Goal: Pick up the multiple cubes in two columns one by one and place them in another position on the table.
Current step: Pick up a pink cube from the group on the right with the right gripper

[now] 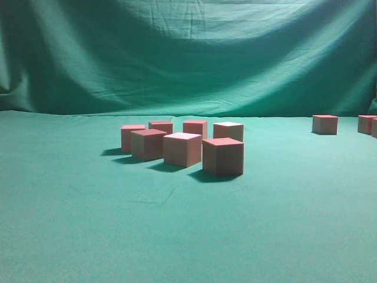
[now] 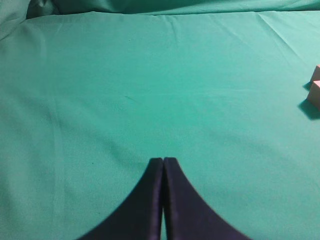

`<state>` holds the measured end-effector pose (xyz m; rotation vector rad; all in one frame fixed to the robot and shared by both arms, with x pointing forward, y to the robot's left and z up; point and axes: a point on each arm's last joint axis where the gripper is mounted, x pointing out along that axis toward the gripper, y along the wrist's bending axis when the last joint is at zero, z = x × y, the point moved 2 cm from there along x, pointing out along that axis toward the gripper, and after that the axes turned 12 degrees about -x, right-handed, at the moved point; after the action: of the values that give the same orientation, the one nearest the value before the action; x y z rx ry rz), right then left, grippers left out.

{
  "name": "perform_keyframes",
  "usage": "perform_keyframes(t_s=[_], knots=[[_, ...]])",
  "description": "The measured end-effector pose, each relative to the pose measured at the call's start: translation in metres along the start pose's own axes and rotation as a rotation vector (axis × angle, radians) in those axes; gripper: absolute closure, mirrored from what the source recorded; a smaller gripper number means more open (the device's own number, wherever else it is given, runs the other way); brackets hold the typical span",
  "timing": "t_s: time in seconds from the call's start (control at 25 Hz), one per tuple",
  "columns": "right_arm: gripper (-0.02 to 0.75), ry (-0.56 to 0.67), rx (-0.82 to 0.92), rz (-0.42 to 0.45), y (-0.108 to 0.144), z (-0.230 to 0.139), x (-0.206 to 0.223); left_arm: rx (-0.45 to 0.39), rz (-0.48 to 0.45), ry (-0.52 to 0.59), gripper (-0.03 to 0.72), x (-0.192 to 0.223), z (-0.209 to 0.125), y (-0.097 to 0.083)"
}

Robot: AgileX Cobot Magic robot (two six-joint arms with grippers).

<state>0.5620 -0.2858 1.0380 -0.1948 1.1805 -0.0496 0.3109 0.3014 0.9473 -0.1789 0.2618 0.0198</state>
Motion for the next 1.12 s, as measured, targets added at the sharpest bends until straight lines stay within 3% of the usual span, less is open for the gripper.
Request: perform_keyframes(t_s=[0.28,0.56,1.12], knots=[[0.202,0.084,0.018,0.025,-0.006,0.037,0.073,0.0,0.0,0.0,0.688,0.0,0.0,0.0],[0.202,0.085,-0.011,0.035,-0.003,0.068,0.114,0.0,0.0,0.0,0.688,0.0,0.0,0.0],[0.202,0.111,0.009,0.049,-0.004,0.07,0.156,0.0,0.0,0.0,0.688,0.0,0.0,0.0]])
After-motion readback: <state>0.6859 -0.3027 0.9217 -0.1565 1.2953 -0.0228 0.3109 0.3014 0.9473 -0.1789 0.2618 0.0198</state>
